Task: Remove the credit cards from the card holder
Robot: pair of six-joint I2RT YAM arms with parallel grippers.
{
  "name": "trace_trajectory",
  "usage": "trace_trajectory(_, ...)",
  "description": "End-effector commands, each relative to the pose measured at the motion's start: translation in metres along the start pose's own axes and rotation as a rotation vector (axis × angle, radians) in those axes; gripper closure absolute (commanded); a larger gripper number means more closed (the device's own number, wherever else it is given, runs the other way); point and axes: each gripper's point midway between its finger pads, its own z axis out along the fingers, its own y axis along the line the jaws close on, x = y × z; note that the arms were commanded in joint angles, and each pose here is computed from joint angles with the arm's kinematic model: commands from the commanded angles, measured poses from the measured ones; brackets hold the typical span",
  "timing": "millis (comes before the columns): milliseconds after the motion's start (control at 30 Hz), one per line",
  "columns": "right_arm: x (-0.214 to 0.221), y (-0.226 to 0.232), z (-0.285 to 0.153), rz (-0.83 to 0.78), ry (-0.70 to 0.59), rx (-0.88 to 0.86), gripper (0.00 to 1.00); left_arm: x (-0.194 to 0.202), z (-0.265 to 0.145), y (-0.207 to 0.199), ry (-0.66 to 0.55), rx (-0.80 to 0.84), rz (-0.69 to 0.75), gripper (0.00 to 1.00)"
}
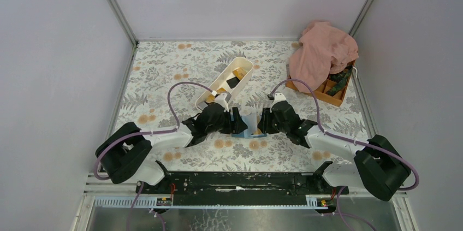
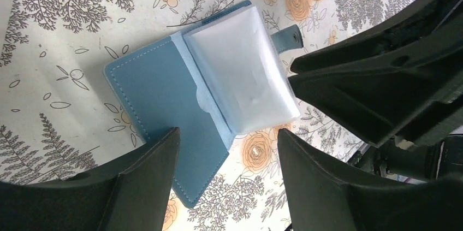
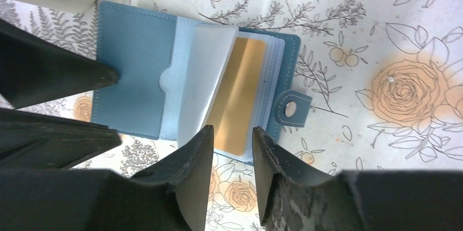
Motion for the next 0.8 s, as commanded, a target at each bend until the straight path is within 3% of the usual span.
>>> trace_trajectory(0, -0.017, -0.004, -0.002, -0.016, -0.042, 0.055, 0.60, -0.007, -0.008, -0.004, -0.031, 0.000, 0.034, 0.27)
trace_trajectory(267, -0.008, 0.009, 0.011, -0.014, -0.001, 0.007, 0.61, -0.004, -0.013, 0.001, -0.036, -0.011, 0.035, 0.27)
trace_trajectory(500, -0.013, 0.052, 0.021, -0.088, 0.002, -0.040, 0.61, -0.001, -0.015, 0.005, -0.038, -0.018, 0.034, 0.27)
trace_trajectory(767, 0.010, 0.082, 0.047, -0.103, 0.068, -0.096, 0.62, -0.021, -0.040, -0.001, -0.123, -0.032, 0.051, 0.27)
